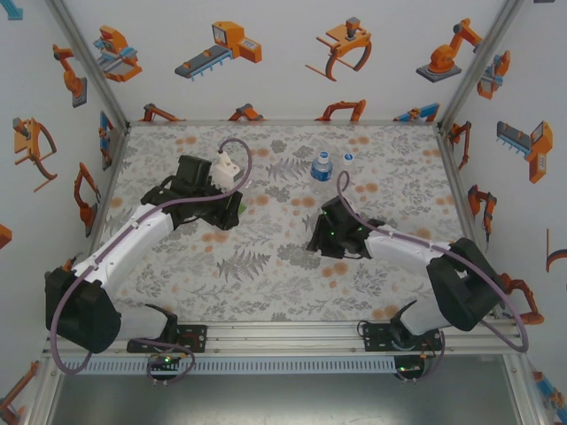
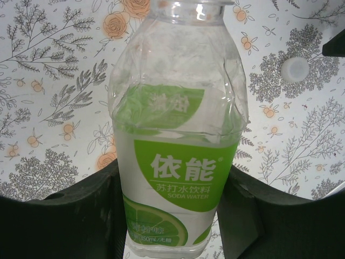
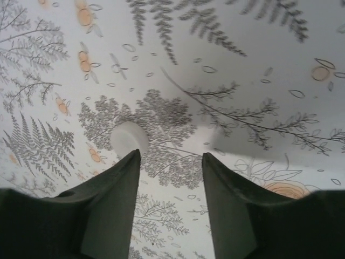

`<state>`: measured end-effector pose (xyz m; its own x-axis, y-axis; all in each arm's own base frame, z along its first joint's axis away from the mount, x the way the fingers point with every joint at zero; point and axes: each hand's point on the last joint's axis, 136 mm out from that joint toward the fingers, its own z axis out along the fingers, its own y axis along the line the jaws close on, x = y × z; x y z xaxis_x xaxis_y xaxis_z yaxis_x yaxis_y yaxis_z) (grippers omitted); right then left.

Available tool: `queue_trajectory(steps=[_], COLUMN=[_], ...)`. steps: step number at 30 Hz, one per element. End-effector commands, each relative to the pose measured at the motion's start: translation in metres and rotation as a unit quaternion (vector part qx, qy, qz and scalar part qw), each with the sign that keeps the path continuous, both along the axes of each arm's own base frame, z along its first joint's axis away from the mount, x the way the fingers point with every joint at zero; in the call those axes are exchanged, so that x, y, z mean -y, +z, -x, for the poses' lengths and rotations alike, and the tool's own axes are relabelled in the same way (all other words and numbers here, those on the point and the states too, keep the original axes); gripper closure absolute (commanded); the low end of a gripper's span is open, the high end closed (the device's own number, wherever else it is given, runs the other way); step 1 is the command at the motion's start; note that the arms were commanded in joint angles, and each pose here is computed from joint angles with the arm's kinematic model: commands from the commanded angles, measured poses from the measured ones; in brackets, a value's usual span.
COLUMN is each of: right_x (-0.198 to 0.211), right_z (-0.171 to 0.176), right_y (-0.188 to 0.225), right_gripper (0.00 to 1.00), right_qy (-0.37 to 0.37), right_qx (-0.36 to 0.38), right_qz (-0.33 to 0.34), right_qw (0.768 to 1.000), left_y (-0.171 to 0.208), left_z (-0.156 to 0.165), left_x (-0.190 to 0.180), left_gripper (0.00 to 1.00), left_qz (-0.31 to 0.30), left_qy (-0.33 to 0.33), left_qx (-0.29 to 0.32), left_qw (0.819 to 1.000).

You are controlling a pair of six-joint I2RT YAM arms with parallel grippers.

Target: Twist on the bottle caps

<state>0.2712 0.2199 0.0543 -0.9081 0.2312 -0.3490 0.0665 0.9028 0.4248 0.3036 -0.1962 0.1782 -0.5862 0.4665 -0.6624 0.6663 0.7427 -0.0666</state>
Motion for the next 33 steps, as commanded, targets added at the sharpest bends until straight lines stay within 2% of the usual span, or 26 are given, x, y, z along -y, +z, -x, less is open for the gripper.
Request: queue_trajectory(steps=[1,5,9,33], right_x=[-0.008,-0.038,-0.051,-0.068], right_z=[0.0,-0.002,-0.003,0.002], right_y=[0.005,0.012,0.006,-0.012], right_gripper=[0.47,0.46,0.48,0.56], right_qy=[0.064,0.129,0.149,0.189], right_qx=[0.013,0.029,0.011,-0.014], right_qz=[0.082,0.124,0.146,0.182], right_qw=[0.994,0.983,0.978,0.965], left_y=[0.012,0.011,0.012,0.016], left_z=[-0.003,-0.003,-0.003,0.001], left_x=[0.003,0.002,0.001,0.004], left_gripper=[0.98,0.98,0.97,0.97], left_qz=[0.008,0.006,0.006,0.008], left_qy=[-0.008,-0.008,-0.007,-0.014], left_qx=[0.009,0.009,0.011,0.014], left_qw=[1.0,1.0,1.0,1.0])
